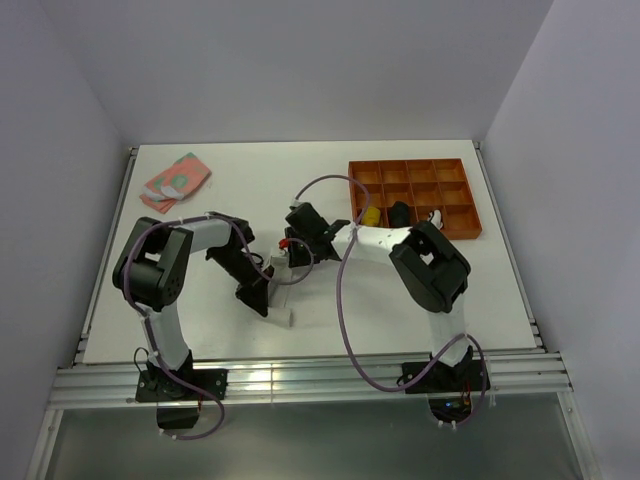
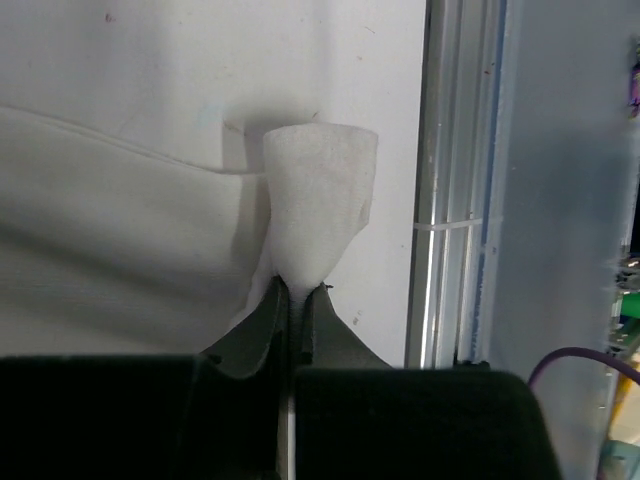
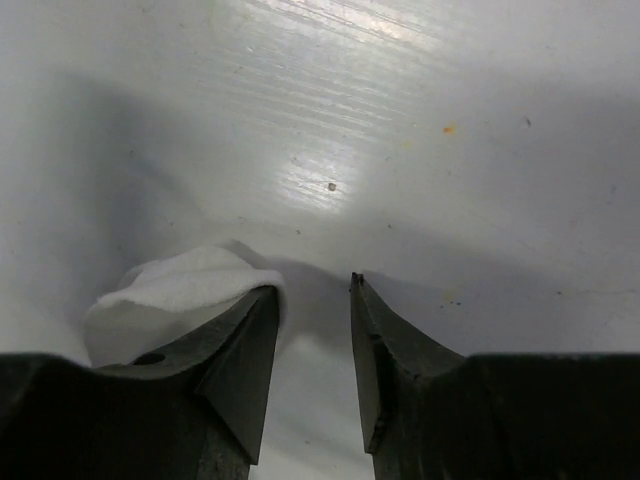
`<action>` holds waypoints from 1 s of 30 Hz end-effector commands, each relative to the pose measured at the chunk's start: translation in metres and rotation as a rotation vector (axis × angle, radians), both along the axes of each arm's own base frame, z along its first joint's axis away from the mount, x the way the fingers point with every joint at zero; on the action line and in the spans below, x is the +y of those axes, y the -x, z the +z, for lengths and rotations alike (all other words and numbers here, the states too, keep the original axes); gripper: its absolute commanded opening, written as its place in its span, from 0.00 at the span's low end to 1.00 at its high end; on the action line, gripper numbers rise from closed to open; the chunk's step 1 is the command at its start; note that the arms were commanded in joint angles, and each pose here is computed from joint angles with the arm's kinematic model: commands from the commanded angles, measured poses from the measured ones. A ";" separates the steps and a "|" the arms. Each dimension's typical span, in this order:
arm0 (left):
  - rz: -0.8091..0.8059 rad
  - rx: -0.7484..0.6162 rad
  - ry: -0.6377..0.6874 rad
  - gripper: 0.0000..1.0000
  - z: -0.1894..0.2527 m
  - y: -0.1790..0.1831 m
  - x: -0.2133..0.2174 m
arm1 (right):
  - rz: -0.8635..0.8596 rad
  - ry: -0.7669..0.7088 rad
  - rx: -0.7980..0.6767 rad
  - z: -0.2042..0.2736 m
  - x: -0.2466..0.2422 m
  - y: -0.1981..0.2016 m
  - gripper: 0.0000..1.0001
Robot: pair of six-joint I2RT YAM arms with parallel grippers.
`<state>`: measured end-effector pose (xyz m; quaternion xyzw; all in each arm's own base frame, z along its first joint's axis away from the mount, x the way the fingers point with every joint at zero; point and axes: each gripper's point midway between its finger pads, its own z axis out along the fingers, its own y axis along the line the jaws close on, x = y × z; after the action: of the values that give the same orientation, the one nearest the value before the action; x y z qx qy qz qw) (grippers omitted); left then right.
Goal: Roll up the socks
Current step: Roll the sock at the center of the board.
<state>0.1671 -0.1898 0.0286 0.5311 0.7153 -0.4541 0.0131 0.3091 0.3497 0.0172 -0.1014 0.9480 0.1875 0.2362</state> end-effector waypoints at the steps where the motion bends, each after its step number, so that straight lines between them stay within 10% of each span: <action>1: 0.021 0.118 0.008 0.00 0.013 0.010 0.003 | -0.045 0.176 0.020 -0.031 -0.047 0.009 0.43; 15: 0.031 0.205 0.008 0.00 0.009 0.005 0.003 | -0.159 -0.017 -0.250 0.052 -0.069 0.012 0.56; 30: 0.040 0.234 0.005 0.00 0.007 0.003 0.004 | 0.389 -0.063 -0.550 0.086 0.038 0.129 0.58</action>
<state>0.1600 -0.1808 0.0297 0.4578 0.7305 -0.5019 -0.0693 0.1761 0.3670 0.0943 -0.2926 0.8351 0.2287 0.4059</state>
